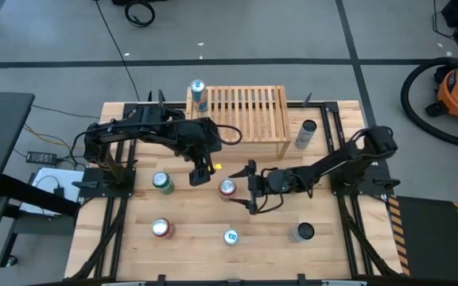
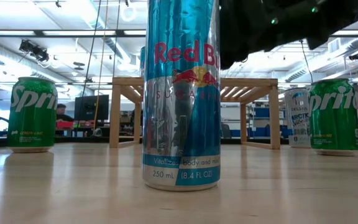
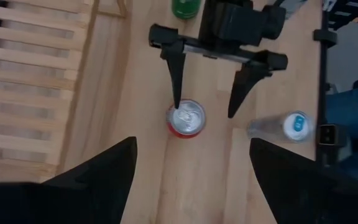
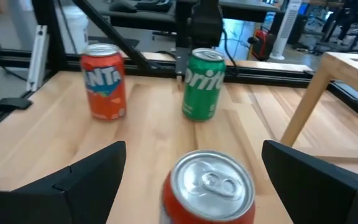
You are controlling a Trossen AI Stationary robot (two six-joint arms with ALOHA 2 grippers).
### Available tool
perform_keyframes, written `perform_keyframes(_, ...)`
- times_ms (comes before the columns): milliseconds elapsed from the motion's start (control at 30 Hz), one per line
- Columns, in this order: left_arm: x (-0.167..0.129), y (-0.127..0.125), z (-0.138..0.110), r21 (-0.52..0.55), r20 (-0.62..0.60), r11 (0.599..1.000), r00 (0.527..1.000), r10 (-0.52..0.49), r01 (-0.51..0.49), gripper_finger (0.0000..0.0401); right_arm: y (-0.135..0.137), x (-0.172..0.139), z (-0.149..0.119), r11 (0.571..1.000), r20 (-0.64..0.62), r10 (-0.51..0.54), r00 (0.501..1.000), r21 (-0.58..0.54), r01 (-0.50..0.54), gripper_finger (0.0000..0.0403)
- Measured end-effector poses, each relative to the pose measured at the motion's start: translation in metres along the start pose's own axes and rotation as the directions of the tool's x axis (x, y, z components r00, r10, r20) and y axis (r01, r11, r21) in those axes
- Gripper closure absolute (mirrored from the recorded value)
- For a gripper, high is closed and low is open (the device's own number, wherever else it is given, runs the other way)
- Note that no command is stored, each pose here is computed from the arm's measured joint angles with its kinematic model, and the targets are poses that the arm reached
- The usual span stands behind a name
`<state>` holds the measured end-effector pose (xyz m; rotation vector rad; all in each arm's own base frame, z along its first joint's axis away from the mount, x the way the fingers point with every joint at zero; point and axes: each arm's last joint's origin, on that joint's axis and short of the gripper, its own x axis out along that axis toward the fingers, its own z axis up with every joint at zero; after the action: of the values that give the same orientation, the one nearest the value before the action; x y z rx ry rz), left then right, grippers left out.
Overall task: Place canned beverage on shelf
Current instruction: Put the top red soda can on the shelf
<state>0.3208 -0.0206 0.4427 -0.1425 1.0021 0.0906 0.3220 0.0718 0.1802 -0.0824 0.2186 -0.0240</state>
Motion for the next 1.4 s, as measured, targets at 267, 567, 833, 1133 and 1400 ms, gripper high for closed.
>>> perform_keyframes(267,0.000,0.000,0.000,0.030,0.002,0.999,1.000,0.012,-0.012,0.0087,-0.009,0.009,-0.010,0.999,-0.005,-0.036,0.999,-0.021,0.036,0.0016)
perform_keyframes(567,0.000,0.000,0.000,0.035,0.003,0.999,1.000,0.012,-0.012,0.0087,-0.012,0.010,-0.013,0.999,-0.030,-0.020,0.999,-0.025,0.019,0.0016)
perform_keyframes(833,0.000,0.011,0.003,0.051,0.008,0.998,1.000,0.030,-0.031,0.0087,-0.013,0.011,-0.013,0.999,-0.032,0.024,0.999,0.030,-0.023,0.0016)
perform_keyframes(1133,0.001,0.029,0.006,0.032,0.011,0.998,0.998,0.060,-0.060,0.0087,-0.020,0.012,-0.018,0.997,-0.086,0.008,0.996,0.082,-0.001,0.0016)
perform_keyframes(1400,0.001,0.032,0.006,0.023,0.011,0.998,0.998,0.066,-0.066,0.0087,-0.019,0.011,-0.019,0.996,-0.097,0.016,0.995,0.084,-0.008,0.0016)
